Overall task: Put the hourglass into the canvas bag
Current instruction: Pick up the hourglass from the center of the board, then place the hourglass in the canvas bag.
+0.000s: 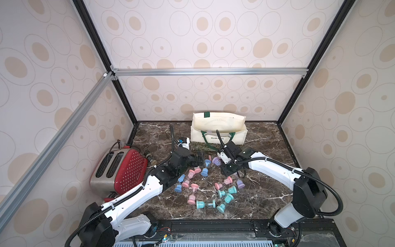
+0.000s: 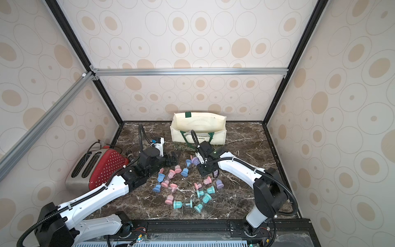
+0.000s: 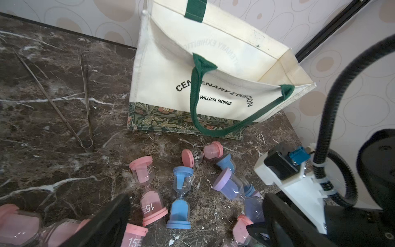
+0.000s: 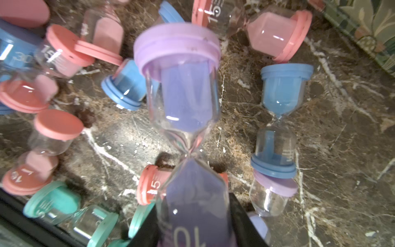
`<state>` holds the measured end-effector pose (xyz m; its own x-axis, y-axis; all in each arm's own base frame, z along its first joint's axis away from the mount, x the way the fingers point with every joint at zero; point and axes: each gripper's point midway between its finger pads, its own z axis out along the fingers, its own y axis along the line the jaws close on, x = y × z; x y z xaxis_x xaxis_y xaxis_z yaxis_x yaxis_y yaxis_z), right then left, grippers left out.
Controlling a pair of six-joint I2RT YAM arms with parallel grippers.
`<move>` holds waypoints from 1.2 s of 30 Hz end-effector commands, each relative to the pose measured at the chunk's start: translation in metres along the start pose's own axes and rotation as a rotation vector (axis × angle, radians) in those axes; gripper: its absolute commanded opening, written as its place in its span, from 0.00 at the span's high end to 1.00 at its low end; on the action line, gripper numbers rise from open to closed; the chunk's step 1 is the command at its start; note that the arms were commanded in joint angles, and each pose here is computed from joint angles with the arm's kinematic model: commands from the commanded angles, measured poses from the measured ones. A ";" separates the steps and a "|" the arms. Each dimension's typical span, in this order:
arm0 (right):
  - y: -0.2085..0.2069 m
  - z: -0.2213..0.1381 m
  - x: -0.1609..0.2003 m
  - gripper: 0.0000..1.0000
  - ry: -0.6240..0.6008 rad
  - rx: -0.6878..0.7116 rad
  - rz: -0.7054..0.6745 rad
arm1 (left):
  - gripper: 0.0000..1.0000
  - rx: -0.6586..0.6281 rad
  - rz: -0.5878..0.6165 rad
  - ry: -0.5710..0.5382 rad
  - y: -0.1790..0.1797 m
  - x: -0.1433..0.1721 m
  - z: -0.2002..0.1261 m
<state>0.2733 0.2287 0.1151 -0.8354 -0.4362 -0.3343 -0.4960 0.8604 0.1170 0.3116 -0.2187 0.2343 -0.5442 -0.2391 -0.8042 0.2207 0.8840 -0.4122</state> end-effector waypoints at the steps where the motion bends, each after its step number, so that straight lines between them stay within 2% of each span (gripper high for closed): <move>1: 0.005 -0.038 -0.012 0.76 -0.046 -0.038 0.011 | 0.03 -0.006 0.040 -0.065 -0.011 -0.032 -0.014; 10: 0.016 -0.094 -0.042 0.78 -0.137 -0.098 0.017 | 0.02 0.013 0.082 -0.130 -0.028 -0.072 -0.017; 19: -0.010 -0.126 -0.092 0.81 -0.261 -0.021 0.046 | 0.03 0.013 0.114 -0.177 -0.037 -0.105 -0.006; 28: -0.041 -0.119 -0.154 0.83 -0.338 0.065 0.053 | 0.03 0.012 0.093 -0.160 -0.031 -0.114 0.027; 36: -0.060 -0.093 -0.192 0.85 -0.303 0.116 0.001 | 0.03 0.012 0.051 -0.125 -0.016 -0.106 0.060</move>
<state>0.4309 0.2404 0.2516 -0.7449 -0.3133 -0.5891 -0.4302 0.9004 0.0652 0.4033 -0.2277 0.2785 -0.4652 -0.1984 -0.8627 0.2306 0.9137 -0.3345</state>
